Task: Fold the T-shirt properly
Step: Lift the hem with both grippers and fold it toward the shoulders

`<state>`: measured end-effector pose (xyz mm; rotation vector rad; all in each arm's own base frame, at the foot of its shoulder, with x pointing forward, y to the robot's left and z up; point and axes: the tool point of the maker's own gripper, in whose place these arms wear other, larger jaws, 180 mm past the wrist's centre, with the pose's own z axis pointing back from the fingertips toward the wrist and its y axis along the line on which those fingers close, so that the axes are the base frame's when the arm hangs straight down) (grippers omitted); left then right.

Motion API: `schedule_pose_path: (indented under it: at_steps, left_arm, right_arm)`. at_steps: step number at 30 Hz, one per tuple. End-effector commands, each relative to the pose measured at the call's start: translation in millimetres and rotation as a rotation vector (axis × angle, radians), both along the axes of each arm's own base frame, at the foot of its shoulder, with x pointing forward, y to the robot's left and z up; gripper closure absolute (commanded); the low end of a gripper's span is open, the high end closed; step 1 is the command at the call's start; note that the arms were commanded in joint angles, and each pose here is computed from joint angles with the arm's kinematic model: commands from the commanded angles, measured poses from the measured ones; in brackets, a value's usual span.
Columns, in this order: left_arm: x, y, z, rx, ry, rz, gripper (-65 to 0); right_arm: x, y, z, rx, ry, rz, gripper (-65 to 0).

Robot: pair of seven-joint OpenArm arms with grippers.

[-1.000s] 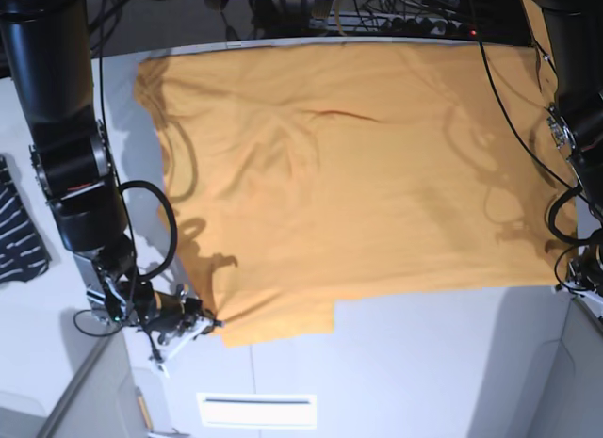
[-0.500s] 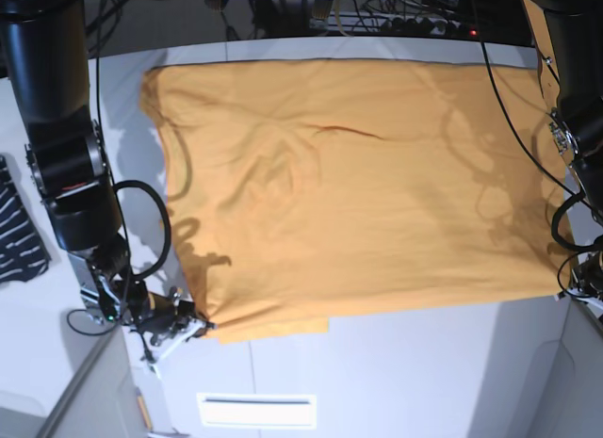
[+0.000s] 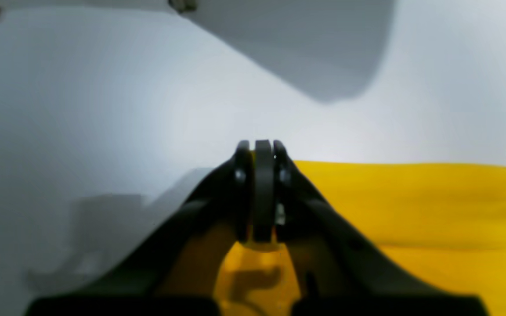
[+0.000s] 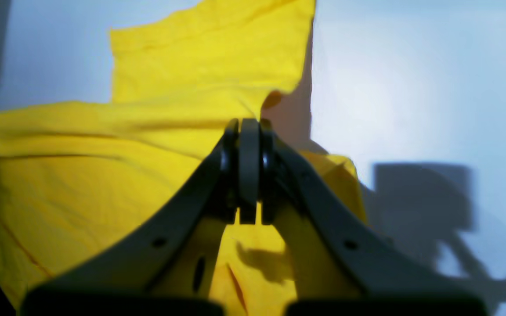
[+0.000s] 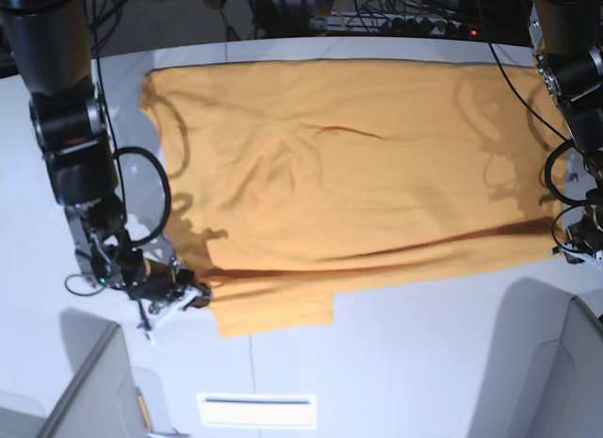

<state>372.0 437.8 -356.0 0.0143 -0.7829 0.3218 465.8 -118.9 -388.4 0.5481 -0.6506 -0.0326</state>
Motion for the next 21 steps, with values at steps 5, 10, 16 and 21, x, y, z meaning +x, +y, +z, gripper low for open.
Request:
schedule_pose_path:
  at_steps: [5,10,16,21]
  left_arm:
    - [-6,10,31,0.07,-0.056,-0.035,0.0]
    - [-10,2,28,0.065,-0.039,-0.053,0.0]
    - [-16,3,24,0.067,-0.024,-0.054,0.0]
    - [-31,16,43,0.095,-0.065,-0.018,0.0]
  right_arm:
    - [3,-13,34,0.035,-0.065,0.002,0.0]
    - [-14,-18,37,0.079,-0.06,-0.01,0.0]
    - [-29,-32,39,0.083,-0.056,-0.02,0.0]
    - [-43,-40,46,0.093,-0.069,-0.026,0.0]
